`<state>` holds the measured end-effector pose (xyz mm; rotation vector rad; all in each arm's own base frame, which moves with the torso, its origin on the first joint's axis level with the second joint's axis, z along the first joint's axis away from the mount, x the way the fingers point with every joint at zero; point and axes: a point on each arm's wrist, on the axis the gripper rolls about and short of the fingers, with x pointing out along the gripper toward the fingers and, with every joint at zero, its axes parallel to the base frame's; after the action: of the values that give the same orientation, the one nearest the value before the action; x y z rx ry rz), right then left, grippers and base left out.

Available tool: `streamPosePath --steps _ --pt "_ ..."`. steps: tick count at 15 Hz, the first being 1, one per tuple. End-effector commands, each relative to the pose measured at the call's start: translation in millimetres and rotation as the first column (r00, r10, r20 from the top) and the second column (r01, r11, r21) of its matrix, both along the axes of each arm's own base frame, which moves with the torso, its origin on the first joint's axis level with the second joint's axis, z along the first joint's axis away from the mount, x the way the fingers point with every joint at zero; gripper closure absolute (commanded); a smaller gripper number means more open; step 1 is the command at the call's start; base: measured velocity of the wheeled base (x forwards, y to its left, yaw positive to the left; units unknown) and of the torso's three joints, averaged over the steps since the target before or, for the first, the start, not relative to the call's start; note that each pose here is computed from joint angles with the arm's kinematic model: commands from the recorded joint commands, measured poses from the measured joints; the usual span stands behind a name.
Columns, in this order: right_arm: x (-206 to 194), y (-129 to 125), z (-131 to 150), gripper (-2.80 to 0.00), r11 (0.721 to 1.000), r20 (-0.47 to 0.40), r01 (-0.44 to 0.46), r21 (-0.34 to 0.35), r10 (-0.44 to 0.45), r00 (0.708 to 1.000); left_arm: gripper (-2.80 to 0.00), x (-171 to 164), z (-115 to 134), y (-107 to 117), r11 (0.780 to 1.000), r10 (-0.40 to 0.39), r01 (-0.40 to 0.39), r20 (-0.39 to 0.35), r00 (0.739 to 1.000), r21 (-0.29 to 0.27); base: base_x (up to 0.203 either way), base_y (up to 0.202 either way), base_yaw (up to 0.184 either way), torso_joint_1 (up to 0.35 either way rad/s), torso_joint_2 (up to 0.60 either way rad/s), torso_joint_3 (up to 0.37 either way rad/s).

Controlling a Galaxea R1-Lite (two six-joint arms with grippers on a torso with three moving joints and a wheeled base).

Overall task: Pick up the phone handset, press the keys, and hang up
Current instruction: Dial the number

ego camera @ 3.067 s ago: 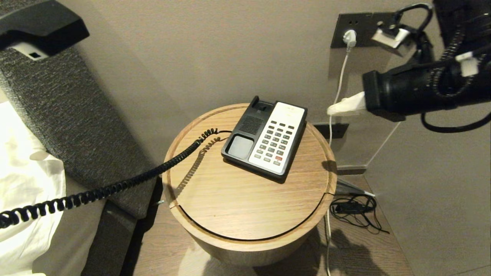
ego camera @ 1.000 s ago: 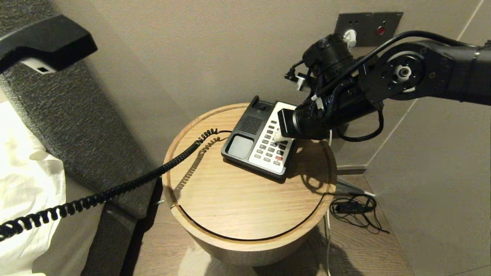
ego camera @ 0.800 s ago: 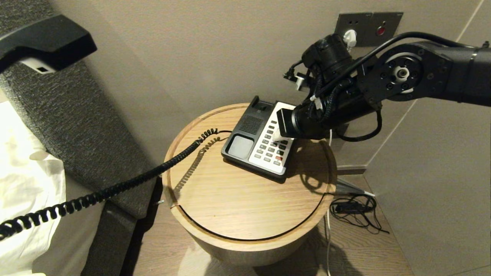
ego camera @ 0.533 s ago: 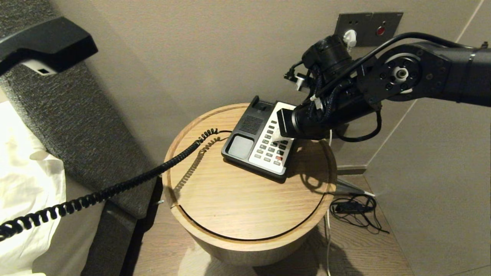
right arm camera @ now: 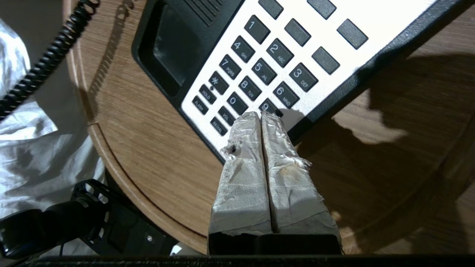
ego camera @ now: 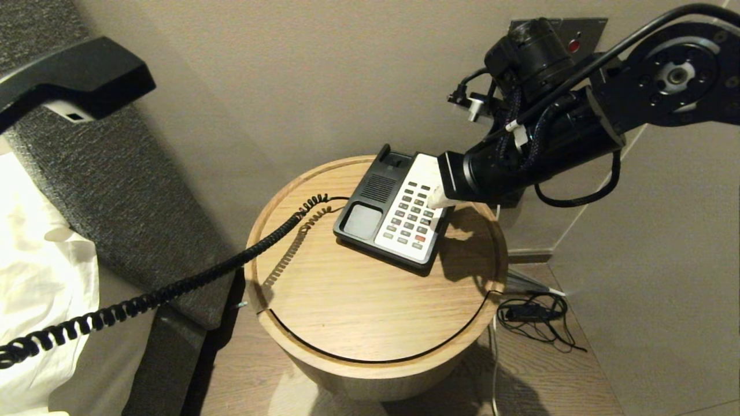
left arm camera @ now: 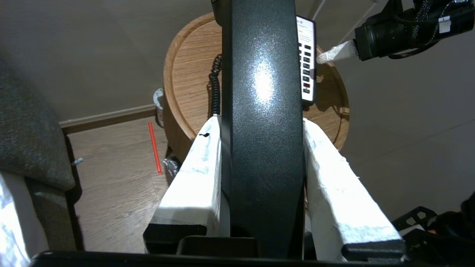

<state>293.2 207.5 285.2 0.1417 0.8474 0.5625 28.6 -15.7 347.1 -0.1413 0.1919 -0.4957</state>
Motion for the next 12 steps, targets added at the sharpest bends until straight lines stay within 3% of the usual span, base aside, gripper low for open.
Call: streamPosePath --steps 1,6,12 --pt "-7.6 -1.5 3.8 0.0 1.0 -0.004 -0.011 0.004 0.012 1.0 0.0 -0.4 -1.9 0.1 1.0 -0.005 0.005 -0.007 1.0 0.001 0.0 0.0 0.0 0.0 0.0 0.0" --pt "-9.8 16.2 -18.2 0.0 0.997 -0.102 -0.07 -0.033 0.067 0.993 0.0 0.1 -3.3 -0.3 1.0 -0.008 0.008 -0.012 1.0 0.003 0.0 0.0 0.0 0.0 0.0 0.0" --pt "-2.7 23.1 -33.2 0.0 0.996 -0.139 -0.074 -0.059 0.065 0.988 0.0 0.7 -3.7 -0.6 1.0 -0.008 0.008 -0.015 1.0 0.005 0.0 0.0 0.0 0.0 0.0 0.0"
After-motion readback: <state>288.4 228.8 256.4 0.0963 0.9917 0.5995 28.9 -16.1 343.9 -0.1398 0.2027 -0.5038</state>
